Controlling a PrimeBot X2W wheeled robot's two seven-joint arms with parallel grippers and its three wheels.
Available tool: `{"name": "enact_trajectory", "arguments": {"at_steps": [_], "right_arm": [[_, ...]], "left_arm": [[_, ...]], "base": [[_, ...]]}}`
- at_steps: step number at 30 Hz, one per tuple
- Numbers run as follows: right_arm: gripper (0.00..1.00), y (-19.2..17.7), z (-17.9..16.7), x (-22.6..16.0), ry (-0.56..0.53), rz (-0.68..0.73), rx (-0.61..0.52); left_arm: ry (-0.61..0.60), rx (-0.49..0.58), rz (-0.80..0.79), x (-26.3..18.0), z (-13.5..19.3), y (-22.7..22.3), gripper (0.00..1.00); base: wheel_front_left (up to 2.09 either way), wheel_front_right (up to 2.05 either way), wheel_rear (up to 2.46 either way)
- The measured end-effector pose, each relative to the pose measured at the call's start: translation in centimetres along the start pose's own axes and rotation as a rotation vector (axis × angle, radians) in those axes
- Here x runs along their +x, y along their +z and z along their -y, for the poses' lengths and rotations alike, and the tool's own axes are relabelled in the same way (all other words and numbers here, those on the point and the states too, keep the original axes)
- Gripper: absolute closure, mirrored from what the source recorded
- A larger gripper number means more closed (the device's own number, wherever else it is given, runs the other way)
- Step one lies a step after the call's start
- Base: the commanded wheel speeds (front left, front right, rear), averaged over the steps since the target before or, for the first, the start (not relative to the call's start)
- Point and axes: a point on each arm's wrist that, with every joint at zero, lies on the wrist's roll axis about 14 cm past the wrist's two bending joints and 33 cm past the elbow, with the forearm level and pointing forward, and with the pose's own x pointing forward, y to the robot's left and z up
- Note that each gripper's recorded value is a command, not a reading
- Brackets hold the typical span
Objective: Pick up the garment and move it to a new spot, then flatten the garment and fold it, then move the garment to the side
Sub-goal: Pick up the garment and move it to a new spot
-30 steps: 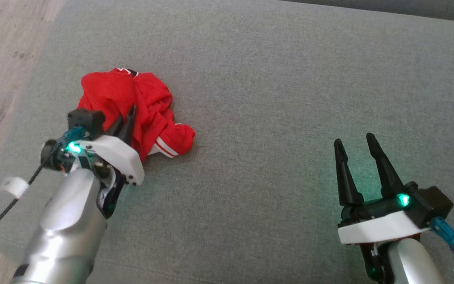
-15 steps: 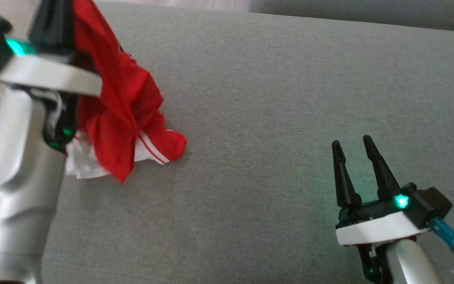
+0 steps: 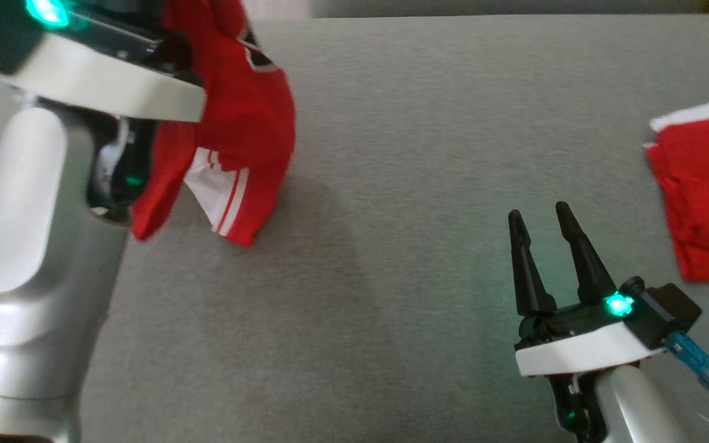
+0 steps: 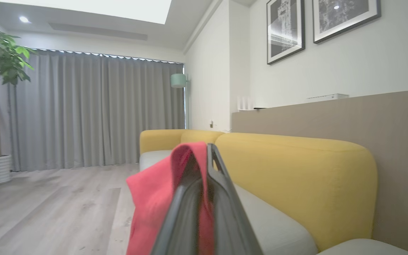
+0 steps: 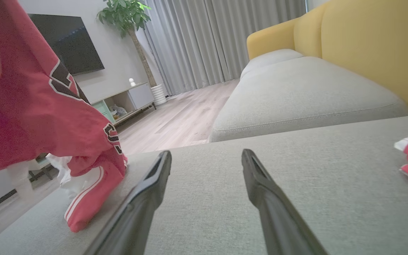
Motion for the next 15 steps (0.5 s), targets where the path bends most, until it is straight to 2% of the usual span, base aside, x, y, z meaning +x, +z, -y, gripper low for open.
{"name": "enact_trajectory", "arguments": {"at_steps": [9,15], "right_arm": [[0.00,1.6,2.5,-2.2,-0.096,0.038,-0.008],[0.00,2.4,3.5,-3.6,-0.143,0.056,-0.008]], "left_arm": [[-0.176,-0.092,0.003,3.7,7.3,-1.4,1.00],[-0.221,-0.149,0.013,5.8,10.0,-1.7,1.00]], "base": [[0.00,0.00,0.00],[0.00,0.00,0.00]]}}
